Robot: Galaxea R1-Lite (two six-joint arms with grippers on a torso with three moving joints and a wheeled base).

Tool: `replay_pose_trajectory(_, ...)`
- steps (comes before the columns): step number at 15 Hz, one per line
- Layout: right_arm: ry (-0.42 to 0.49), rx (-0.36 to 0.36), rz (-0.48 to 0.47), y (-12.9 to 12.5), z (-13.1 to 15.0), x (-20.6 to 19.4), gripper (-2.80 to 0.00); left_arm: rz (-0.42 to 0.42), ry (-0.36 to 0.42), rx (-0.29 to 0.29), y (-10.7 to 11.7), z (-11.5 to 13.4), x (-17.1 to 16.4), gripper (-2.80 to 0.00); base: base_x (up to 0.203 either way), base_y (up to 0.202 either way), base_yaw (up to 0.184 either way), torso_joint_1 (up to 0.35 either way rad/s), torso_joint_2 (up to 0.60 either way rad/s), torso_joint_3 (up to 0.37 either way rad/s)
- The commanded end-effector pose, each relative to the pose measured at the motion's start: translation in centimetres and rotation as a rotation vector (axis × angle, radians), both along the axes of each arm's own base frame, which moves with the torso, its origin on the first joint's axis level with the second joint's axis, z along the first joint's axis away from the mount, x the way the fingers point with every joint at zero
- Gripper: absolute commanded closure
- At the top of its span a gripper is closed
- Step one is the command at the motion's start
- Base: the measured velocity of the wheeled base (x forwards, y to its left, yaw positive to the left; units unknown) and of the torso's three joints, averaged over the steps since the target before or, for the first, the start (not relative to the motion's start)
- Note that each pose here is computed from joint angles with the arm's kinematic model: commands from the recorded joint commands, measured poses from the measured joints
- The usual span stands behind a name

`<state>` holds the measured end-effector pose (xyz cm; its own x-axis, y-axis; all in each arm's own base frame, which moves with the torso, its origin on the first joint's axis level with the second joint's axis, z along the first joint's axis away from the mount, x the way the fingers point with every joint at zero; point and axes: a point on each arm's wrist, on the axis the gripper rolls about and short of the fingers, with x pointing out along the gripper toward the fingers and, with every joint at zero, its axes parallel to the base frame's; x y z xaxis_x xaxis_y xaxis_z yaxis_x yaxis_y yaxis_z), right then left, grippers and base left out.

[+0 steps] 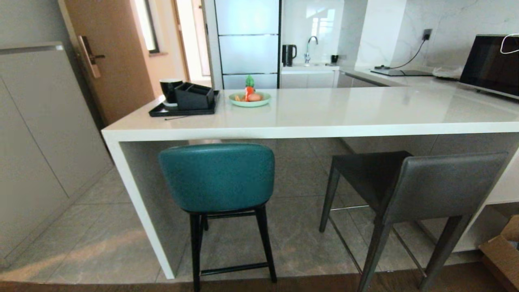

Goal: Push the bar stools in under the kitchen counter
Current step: Pull the blue chair out from under the dining table

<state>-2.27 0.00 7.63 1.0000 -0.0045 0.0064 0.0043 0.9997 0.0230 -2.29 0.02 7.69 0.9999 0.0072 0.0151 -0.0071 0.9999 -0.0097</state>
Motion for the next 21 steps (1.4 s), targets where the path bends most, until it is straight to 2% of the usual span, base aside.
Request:
replay_pose_trajectory(1, 0.003, 0.0, 0.0, 0.0, -0.07, 0.03, 0.0, 0.0, 0.004, -0.001, 0.0, -0.08, 0.03, 0.0, 0.0, 0.196, -0.001, 0.002, 0.0, 0.006)
replay_pose_trajectory(11, 0.003, 0.002, 0.0, 0.0, -0.07, 0.03, 0.0, 0.0, 0.003, -0.001, 0.0, -0.07, 0.03, 0.0, 0.0, 0.178, -0.001, 0.002, 0.0, 0.002)
replay_pose_trajectory(21, 0.003, 0.002, 0.0, 0.0, -0.07, 0.03, 0.0, 0.0, 0.004, -0.001, 0.0, -0.08, 0.03, 0.0, 0.0, 0.0, 0.0, 0.0, 0.0, 0.0)
